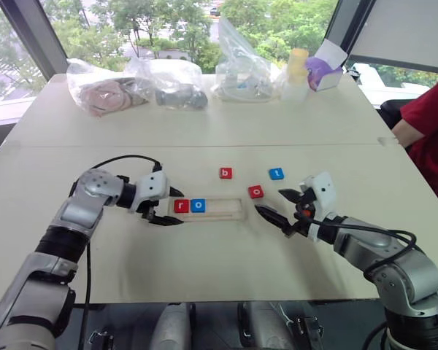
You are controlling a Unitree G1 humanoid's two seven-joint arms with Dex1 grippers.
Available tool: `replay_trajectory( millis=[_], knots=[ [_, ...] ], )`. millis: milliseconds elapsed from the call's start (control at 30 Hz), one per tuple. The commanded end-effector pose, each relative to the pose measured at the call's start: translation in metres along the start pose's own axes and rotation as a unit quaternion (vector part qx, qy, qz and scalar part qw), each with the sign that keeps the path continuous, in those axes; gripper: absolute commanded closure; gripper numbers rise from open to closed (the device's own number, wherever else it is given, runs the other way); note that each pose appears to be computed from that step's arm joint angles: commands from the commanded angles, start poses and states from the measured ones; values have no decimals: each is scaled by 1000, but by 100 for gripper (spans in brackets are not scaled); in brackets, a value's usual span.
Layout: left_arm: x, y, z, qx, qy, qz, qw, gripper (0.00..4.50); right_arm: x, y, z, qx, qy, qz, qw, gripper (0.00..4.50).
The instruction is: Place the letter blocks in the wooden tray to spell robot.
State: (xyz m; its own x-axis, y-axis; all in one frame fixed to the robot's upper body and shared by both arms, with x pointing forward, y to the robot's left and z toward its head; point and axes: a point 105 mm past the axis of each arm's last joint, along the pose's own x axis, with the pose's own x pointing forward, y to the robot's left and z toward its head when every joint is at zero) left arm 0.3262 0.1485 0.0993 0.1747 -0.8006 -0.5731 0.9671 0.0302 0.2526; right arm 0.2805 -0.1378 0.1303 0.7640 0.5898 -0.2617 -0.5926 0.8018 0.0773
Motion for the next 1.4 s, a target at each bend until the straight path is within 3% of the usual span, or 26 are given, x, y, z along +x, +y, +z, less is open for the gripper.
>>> replay_trajectory(
  millis=[33, 67, 133, 167, 467, 600, 800, 1033, 1400],
  knots=[
    [1, 4, 4, 20, -3, -6, 1000, 140, 1, 4, 8, -21, -17, -8, 1000, 0],
    [2, 4, 3, 19, -3, -7, 1000, 140, 2, 4, 7, -23, -15, -9, 1000, 0],
    [3, 4, 3, 19, -5, -11, 1000, 33, 10, 6, 6, -27, -11, -13, 999, 0],
    [4, 3, 3, 16, -8, -14, 1000, 4, 14, 7, 7, -28, -11, -14, 999, 0],
    [-10, 2, 10, 6, -16, 23, 1000, 4, 51, 23, 27, -46, -13, -7, 999, 0],
    [-36, -1, 16, -6, -6, 57, 998, 4, 93, 22, 45, -34, -7, -35, 999, 0],
    [-68, 17, 50, -16, -37, 168, 985, 4, 138, 21, 50, 34, 18, -85, 996, 0],
    [-73, 8, 74, -33, -80, 230, 969, 4, 153, 23, 46, 28, 28, -127, 991, 0],
    [-70, 4, 73, -58, -93, 272, 956, 4, 168, 54, 33, 38, 54, -95, 993, 0]
  ],
)
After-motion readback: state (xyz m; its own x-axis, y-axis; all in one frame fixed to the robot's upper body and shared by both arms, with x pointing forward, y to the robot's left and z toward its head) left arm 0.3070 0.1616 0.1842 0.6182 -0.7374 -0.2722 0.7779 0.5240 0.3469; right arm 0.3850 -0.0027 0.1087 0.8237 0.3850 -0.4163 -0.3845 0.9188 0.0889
